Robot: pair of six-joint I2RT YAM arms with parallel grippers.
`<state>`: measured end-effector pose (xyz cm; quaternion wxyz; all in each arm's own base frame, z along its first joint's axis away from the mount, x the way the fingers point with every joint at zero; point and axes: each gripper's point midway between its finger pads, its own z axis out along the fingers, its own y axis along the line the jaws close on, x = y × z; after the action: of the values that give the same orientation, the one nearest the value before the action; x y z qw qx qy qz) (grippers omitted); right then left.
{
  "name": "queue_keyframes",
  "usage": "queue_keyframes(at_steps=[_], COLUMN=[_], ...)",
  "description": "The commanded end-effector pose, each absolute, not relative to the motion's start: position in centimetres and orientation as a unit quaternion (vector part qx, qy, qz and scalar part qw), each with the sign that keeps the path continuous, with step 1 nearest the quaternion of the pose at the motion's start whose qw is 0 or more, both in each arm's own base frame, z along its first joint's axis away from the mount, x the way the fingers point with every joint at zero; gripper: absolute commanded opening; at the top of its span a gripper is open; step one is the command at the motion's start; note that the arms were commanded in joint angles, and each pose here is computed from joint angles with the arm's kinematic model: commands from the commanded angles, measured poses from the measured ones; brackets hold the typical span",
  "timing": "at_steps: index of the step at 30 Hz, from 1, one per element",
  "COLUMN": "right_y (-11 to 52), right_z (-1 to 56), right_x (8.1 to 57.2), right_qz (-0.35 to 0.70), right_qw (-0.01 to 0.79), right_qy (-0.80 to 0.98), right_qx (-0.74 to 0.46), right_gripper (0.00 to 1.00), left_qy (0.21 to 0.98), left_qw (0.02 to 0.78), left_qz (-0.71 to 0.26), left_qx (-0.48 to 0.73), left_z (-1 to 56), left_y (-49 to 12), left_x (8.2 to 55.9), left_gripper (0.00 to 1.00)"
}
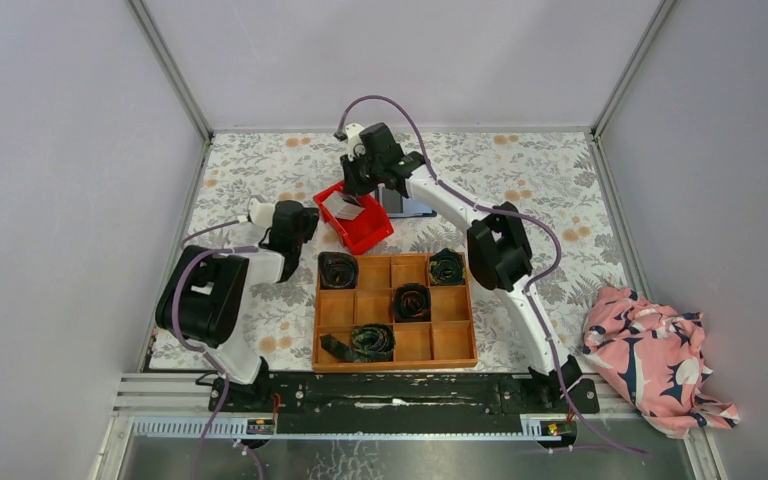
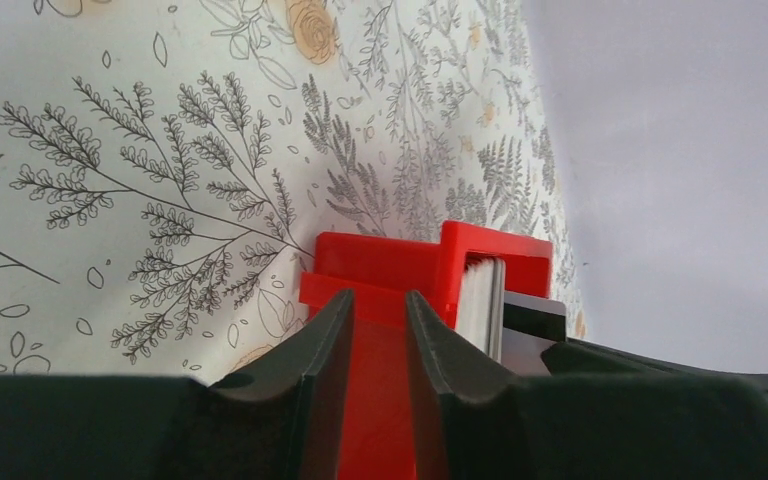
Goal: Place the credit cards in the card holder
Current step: Pick up the credit card from the storage box.
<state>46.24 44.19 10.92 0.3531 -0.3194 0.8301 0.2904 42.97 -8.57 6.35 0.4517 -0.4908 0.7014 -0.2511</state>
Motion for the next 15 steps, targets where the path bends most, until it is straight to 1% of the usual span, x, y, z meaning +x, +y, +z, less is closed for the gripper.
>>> queue_keyframes(at_steps=[1,6,15], right_y=[43.5,42.4,41.2], right_z=[15.6,16.8,19.6], right_x=[46.2,46.7,46.8], right_qz=[0.245,0.215,0.203], right_qw=[0.412,0.441,0.479], right_qy=[0.815,0.814,0.799], right_qx=[-0.324,-0.311,-0.3], right_gripper=[0.09,0.0,0.0], left_qy=[0.688,0.682,0.684], left_qw=[0.476,0.493,0.528], left_qz=[-0.238,-0.222,-0.221], left_qx=[-0.494,-0.493,-0.452], left_z=[7.9,9.6,14.0], left_y=[-7.6,-6.7,-6.6], left_x=[42.3,41.8,41.8], left_gripper=[0.33,0.34,0.35])
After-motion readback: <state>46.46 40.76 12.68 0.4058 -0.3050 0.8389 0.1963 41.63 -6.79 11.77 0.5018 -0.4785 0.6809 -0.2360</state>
